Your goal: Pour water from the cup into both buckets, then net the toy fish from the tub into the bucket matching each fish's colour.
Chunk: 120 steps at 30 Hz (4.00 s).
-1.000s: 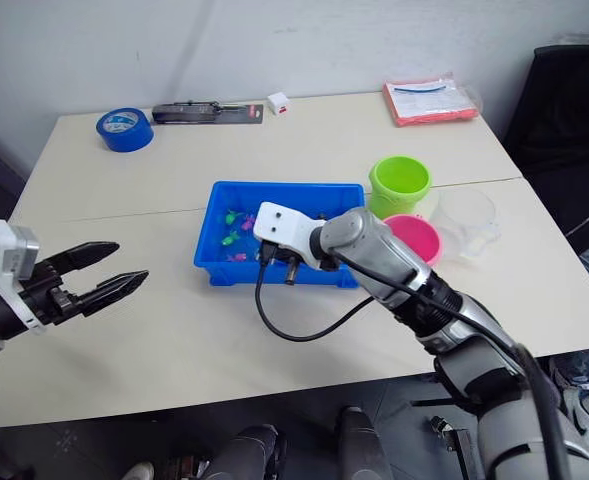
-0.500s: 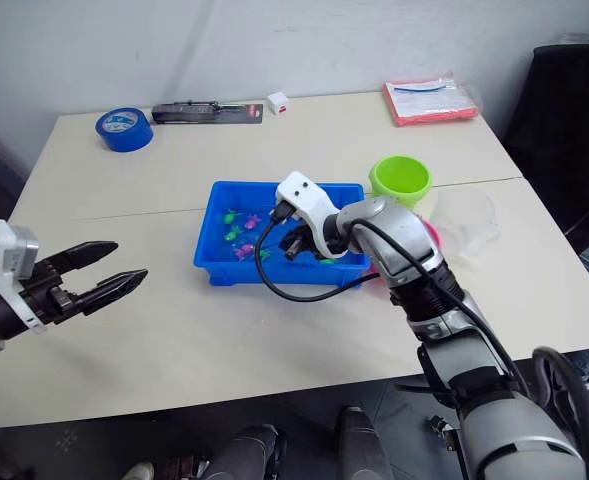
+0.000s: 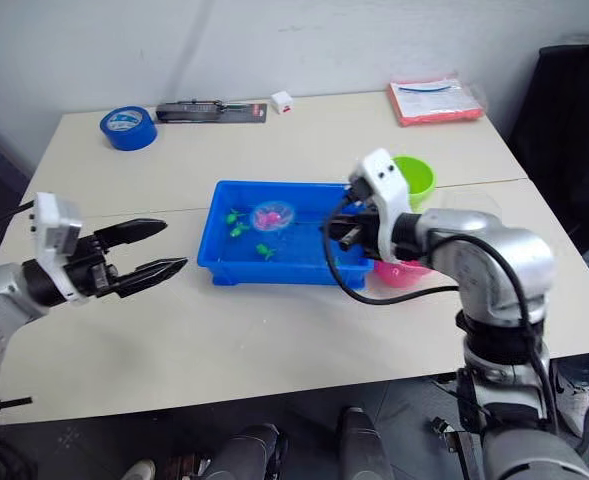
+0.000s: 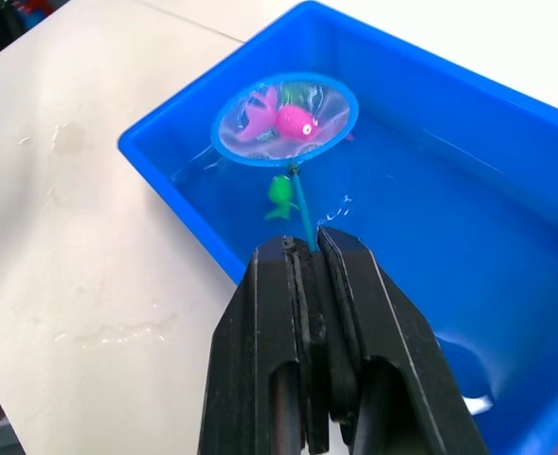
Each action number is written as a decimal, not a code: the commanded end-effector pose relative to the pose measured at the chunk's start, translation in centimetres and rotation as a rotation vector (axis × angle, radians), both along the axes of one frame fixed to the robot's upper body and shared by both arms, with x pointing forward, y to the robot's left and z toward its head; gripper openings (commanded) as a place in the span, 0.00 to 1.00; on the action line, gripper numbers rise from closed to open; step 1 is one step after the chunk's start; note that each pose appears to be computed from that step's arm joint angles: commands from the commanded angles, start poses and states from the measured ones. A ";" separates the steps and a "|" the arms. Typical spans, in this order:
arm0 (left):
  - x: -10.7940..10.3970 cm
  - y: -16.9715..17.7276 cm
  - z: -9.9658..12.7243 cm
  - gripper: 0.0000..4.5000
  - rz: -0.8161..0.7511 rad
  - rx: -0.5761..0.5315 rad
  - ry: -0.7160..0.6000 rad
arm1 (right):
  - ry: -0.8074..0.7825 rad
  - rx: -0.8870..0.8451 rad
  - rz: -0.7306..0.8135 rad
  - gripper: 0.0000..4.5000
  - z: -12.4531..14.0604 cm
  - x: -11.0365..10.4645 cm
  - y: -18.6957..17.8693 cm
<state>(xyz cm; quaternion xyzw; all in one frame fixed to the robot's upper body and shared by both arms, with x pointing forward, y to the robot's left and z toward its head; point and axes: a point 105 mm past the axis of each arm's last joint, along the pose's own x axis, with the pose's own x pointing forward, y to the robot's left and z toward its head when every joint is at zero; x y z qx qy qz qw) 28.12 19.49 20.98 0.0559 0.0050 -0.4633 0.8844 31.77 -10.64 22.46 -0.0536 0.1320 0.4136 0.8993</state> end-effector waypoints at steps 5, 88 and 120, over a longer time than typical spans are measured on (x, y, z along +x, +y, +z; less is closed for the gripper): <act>0.9 -2.0 0.9 1.00 -0.122 0.006 -0.052 | -0.138 0.043 -0.110 0.18 3.1 -2.4 -4.2; 2.8 -4.7 0.1 1.00 -0.310 -0.012 -0.067 | -1.201 -1.575 -0.175 0.18 -2.4 -7.5 -13.6; -0.9 2.7 -0.1 1.00 0.161 0.025 -0.031 | 0.108 -0.255 -0.056 0.18 0.4 3.6 -2.4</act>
